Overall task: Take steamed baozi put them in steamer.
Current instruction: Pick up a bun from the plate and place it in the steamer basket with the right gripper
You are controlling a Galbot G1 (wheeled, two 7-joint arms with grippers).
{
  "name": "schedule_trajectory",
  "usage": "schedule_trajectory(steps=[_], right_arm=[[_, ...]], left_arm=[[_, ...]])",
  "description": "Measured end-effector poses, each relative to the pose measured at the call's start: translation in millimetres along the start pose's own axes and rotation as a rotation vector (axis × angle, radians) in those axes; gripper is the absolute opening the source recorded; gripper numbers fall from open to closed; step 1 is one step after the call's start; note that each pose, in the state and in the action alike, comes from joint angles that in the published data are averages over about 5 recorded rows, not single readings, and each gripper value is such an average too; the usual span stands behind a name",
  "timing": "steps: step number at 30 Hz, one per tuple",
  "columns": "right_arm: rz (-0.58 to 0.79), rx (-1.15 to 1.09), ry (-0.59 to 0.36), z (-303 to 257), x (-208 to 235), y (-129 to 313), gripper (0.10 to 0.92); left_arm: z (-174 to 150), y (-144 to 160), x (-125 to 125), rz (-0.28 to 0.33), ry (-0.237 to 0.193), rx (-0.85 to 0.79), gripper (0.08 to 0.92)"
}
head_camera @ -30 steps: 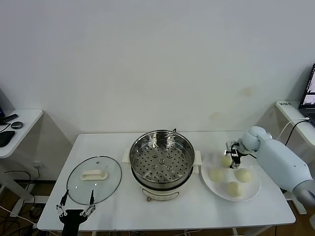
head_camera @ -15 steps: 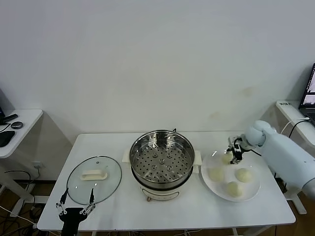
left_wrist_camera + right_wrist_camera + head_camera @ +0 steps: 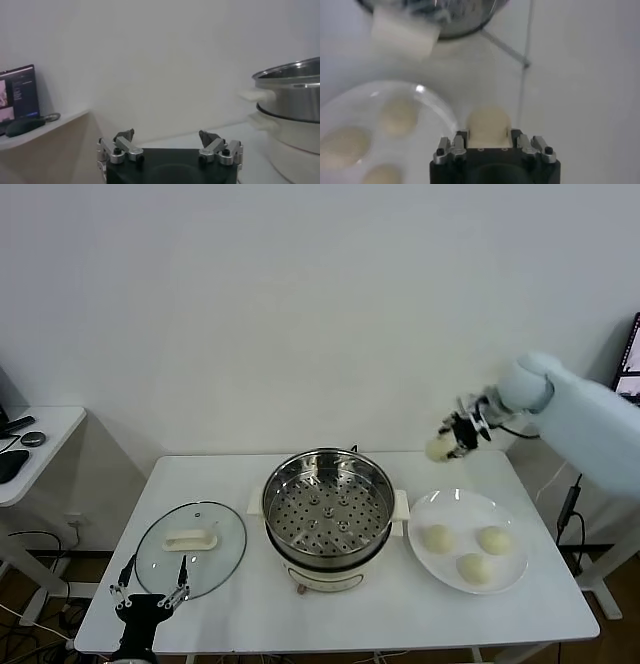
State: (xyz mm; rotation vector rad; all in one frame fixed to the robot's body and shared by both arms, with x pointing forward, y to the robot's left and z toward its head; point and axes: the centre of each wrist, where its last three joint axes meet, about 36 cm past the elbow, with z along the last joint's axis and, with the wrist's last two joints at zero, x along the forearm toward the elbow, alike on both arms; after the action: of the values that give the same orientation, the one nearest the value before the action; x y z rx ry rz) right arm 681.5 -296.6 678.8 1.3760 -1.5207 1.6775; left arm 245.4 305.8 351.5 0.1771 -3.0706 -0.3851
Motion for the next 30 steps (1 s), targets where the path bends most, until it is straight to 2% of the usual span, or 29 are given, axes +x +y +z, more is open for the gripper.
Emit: schedule_trajectory(steps=[6,17,30], right_arm=[[-0.034,0.18,-0.081,-65,-6,-24,0.493],[-0.143,0.575,-0.183,-164,-65,-32,0.497],[-0.187,0.939,-0.171,-199,-123,-24,0.505]], left_arm=[[-1,4,-4,-0.006,-0.007,-0.002,0.823],[-2,10,-3,-0.03,-0.009,0.008,0.823],[-5,13,-4,-0.046,-0.018,0.013,0.823]])
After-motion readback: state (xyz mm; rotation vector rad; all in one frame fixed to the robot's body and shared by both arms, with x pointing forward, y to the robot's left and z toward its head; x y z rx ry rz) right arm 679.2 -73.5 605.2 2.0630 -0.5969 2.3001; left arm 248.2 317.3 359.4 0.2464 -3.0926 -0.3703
